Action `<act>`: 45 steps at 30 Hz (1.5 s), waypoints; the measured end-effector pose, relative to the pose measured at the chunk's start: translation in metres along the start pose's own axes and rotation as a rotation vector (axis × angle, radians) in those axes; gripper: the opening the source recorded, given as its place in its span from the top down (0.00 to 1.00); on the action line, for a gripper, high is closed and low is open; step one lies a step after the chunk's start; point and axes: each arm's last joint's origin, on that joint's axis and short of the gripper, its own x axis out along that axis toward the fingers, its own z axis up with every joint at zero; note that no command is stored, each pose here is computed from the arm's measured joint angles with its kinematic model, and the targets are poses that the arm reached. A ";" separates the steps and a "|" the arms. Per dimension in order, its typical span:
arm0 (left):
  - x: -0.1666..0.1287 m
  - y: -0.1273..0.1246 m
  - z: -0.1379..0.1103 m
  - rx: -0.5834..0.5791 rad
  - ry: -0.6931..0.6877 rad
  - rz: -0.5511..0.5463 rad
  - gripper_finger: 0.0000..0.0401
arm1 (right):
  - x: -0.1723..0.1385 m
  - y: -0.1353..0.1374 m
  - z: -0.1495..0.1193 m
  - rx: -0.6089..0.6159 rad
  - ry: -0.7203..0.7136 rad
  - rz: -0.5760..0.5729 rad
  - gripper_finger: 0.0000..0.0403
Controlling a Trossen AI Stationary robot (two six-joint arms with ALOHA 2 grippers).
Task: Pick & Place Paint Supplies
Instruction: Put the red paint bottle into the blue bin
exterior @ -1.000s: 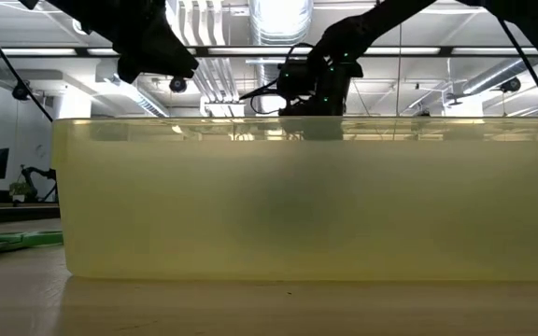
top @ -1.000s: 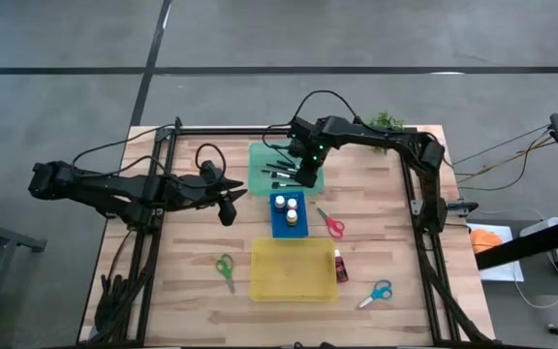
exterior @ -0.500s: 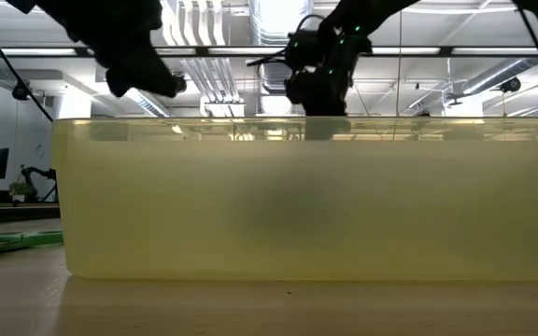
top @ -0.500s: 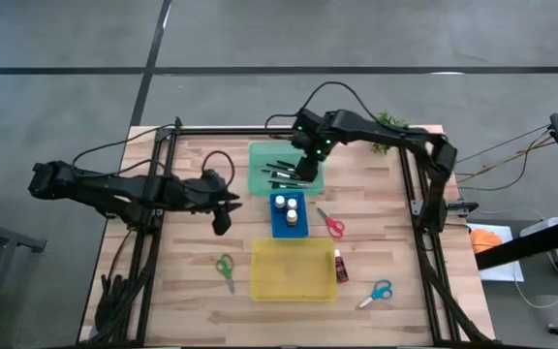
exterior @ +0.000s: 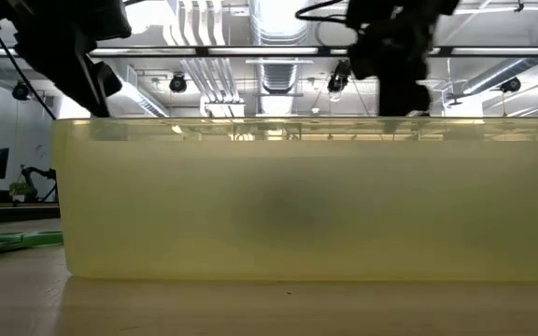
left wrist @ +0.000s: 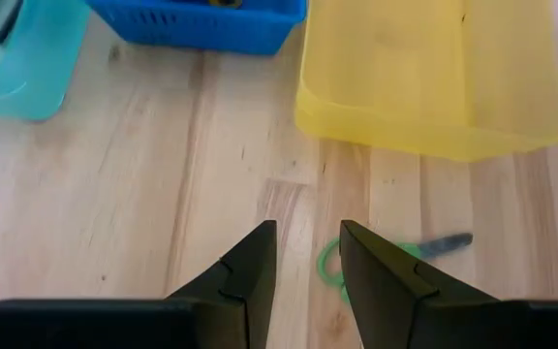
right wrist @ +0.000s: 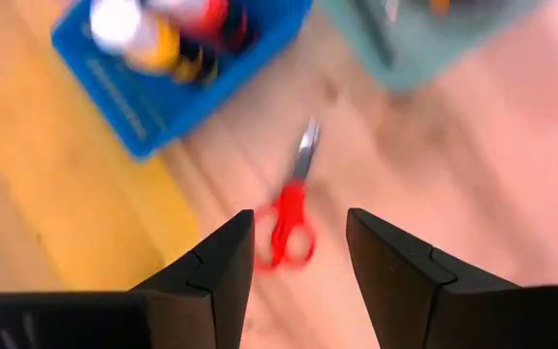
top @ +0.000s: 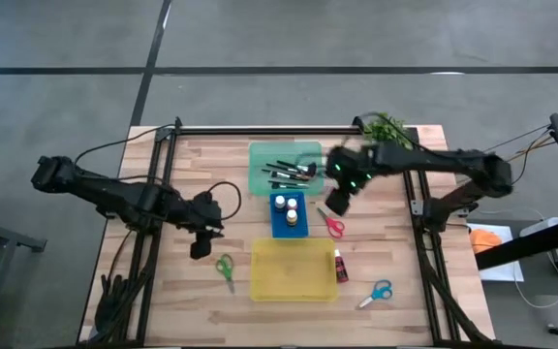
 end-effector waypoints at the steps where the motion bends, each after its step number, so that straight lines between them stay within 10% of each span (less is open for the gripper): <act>1: 0.000 -0.001 -0.001 0.000 0.007 0.001 0.69 | 0.000 0.002 -0.011 0.017 0.010 0.006 0.59; 13: 0.000 0.001 0.001 -0.030 -0.031 0.063 0.69 | 0.014 0.032 -0.116 0.203 0.110 0.069 0.59; 45: 0.000 0.001 0.004 -0.034 -0.070 0.077 0.69 | 0.082 0.088 -0.110 0.401 0.201 -0.028 0.59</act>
